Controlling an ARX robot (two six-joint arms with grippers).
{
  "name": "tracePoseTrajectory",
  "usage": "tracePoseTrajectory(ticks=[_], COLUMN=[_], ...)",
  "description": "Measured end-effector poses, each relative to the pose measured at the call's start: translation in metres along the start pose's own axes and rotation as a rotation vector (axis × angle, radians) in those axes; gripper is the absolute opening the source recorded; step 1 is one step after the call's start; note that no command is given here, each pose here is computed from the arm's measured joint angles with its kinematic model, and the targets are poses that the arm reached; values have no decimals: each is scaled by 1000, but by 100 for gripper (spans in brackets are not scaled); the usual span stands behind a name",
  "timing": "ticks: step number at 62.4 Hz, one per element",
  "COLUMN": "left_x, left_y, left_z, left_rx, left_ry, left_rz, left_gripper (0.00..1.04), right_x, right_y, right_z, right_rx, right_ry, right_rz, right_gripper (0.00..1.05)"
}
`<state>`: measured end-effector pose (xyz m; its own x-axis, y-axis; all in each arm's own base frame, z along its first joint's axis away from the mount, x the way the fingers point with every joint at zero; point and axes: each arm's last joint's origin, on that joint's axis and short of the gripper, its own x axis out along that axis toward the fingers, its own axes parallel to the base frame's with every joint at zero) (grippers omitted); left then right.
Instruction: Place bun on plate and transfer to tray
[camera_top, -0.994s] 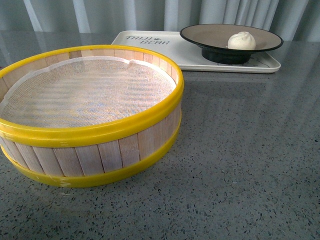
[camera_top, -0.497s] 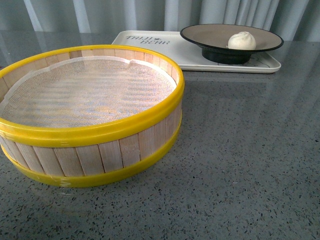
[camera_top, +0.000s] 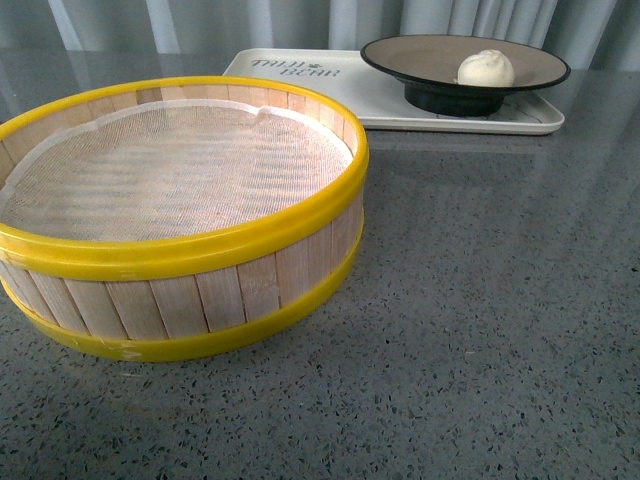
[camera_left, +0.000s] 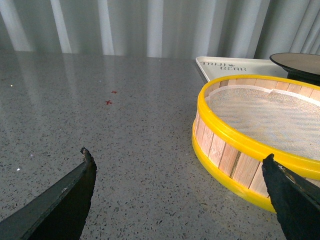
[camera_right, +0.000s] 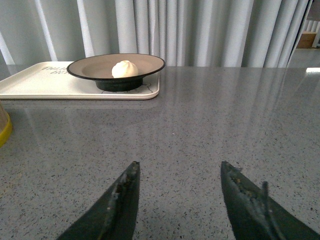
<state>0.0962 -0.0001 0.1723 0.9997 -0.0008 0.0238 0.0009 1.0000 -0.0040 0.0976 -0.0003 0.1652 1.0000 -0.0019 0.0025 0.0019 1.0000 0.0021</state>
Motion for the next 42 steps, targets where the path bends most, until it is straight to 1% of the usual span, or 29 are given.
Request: tracePoseTrajectory(ticks=[1,3,10,16,42], left_x=[0,0,0,0,0], left_y=[0,0,0,0,0], left_z=[0,0,0,0,0], left_rx=[0,0,0,0,0], left_ry=[0,0,0,0,0], left_rz=[0,0,0,0,0], left_gripper=[98,98,98,98,98], right_x=[0,0,0,0,0], right_y=[0,0,0,0,0], right_z=[0,0,0,0,0], right_rx=[0,0,1,0,0], right_ry=[0,0,0,0,0], right_rz=[0,0,0,0,0], right_gripper=[73,76,98,95,96])
